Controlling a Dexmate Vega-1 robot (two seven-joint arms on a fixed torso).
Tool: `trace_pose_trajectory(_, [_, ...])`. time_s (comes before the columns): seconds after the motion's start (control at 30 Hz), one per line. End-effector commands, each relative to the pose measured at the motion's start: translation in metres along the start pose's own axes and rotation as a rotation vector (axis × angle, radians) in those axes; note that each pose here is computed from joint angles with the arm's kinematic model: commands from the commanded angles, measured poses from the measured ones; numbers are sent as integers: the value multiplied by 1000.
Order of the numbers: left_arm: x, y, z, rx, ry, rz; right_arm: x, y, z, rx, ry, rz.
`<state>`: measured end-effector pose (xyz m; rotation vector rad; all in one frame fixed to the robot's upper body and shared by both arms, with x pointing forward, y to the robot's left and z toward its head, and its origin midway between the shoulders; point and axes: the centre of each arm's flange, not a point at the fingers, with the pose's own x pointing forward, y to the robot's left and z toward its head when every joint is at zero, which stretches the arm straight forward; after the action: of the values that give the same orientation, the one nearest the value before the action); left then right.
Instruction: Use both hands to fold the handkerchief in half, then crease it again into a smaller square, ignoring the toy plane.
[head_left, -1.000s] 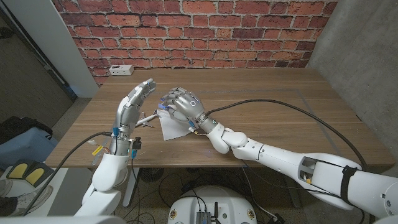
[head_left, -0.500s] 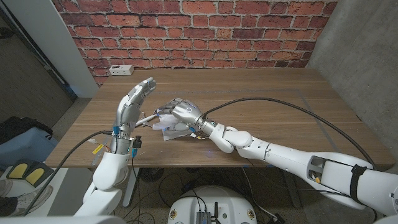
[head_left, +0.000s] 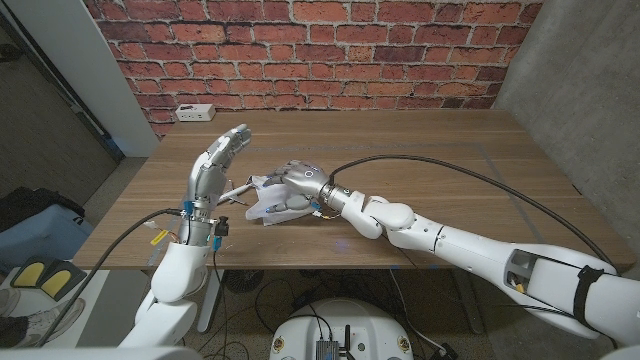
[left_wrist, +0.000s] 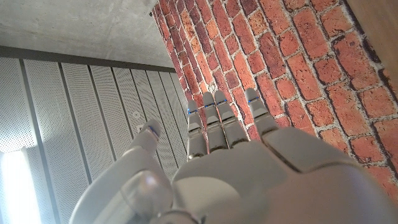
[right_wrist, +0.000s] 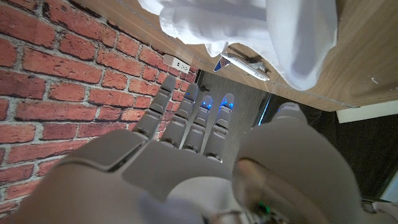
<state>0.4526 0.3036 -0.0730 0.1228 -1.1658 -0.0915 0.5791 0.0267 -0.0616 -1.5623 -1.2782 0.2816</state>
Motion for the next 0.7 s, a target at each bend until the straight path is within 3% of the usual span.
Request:
trace_pose_trajectory(0.03, [2, 1, -11, 30, 70, 18, -7, -11, -14, 198, 161, -94])
trace_pose_trajectory(0.17, [3, 0, -13, 30, 76, 13, -2, -18, -15, 230, 199, -99])
trace_pose_trajectory(0.37, [3, -1, -13, 38, 88, -4, 12, -23, -18, 267, 224, -32])
trace_pose_trajectory(0.7, [-8, 2, -18, 148, 168, 107, 33, -22, -23, 272, 240, 41])
